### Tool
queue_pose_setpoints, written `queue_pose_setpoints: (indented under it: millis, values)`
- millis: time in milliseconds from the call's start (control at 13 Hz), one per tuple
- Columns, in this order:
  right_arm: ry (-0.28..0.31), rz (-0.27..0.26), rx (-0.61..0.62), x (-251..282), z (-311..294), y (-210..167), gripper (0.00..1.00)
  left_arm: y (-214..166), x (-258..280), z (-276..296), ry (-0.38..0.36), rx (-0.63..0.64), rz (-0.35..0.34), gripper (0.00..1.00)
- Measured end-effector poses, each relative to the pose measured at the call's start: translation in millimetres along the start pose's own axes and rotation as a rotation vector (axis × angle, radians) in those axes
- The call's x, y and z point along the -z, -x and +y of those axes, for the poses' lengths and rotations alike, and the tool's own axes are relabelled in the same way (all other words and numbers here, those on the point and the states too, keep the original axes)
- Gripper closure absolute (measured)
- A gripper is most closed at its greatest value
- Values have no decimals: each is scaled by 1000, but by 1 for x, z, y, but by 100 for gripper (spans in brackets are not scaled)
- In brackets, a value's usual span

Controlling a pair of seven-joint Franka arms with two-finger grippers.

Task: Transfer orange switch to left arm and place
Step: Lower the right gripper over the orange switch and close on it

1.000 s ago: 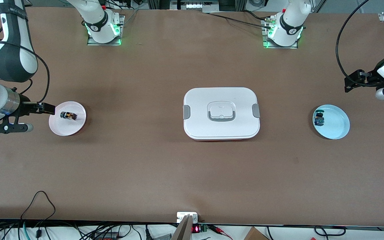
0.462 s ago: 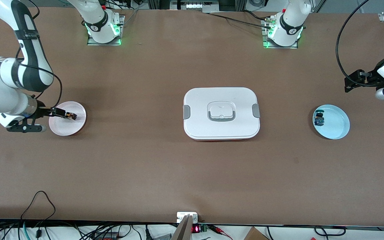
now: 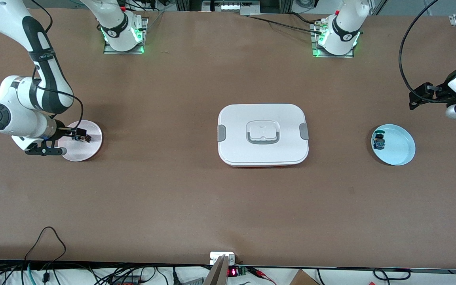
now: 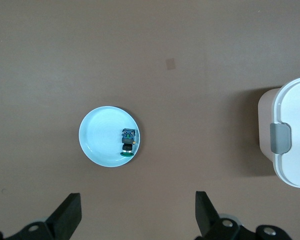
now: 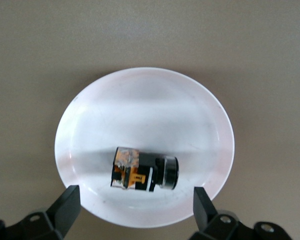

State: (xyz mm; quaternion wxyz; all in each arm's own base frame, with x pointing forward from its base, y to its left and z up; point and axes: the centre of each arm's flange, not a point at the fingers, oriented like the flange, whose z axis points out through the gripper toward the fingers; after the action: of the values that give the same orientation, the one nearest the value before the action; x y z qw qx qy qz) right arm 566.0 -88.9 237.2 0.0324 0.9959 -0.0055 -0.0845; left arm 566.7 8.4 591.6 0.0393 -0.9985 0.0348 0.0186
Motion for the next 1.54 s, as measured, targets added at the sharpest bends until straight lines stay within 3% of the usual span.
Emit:
queue_pose_setpoints:
  millis: [538, 1538]
  values:
    - [-8, 68, -39, -35, -4, 12, 0, 0, 0, 0, 0, 0, 0, 0]
    - [-12, 55, -56, -52, 3, 15, 0, 0, 0, 0, 0, 0, 0, 0]
